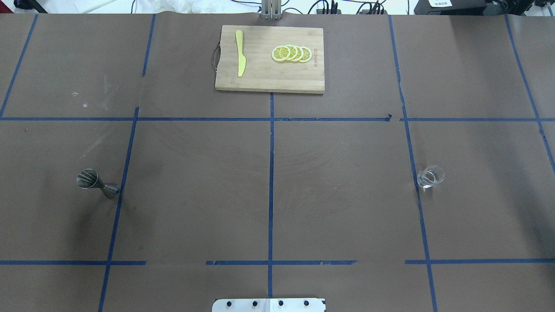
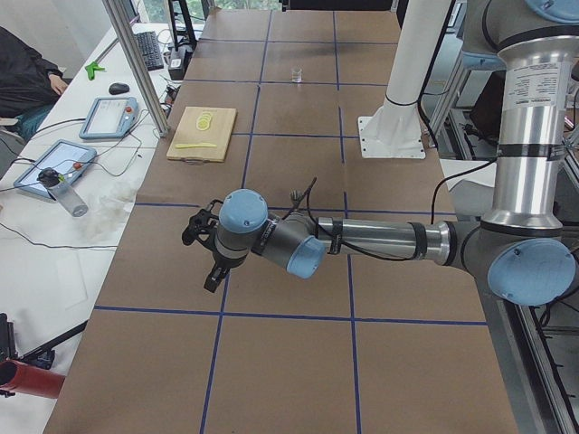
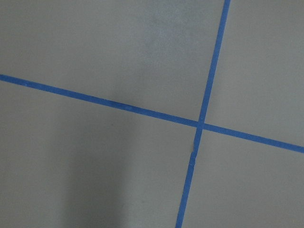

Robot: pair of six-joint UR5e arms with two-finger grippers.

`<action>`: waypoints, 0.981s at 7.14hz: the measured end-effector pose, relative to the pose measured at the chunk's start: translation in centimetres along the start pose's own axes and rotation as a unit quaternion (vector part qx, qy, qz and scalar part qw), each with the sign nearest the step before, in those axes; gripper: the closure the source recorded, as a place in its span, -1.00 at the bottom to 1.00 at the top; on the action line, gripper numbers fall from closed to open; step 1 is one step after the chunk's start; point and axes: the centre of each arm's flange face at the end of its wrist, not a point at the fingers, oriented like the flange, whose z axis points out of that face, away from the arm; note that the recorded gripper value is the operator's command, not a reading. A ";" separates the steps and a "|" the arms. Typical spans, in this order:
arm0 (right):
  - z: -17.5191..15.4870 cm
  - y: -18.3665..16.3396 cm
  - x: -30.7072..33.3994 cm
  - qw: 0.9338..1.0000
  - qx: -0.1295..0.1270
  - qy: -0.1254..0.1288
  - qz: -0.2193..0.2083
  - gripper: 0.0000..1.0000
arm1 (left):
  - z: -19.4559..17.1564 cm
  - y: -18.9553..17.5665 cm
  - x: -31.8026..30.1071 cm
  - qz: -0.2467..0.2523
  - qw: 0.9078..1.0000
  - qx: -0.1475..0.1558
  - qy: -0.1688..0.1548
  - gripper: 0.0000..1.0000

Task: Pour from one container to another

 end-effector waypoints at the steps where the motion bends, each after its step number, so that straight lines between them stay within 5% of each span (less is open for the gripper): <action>1: -0.2 -0.5 -0.2 1.000 0.004 -0.001 -0.002 -1.00 | 0.0 -0.6 0.0 0.025 0.999 0.022 0.002 -1.00; 5: -1.3 -2.2 -1.5 1.000 0.019 -0.015 -0.016 -1.00 | 0.3 -2.2 4.7 0.125 0.986 0.105 0.021 -1.00; 7: -1.4 -2.3 -1.8 0.999 0.020 -0.022 -0.018 -1.00 | -0.1 -2.4 9.5 0.060 0.988 0.137 0.028 -1.00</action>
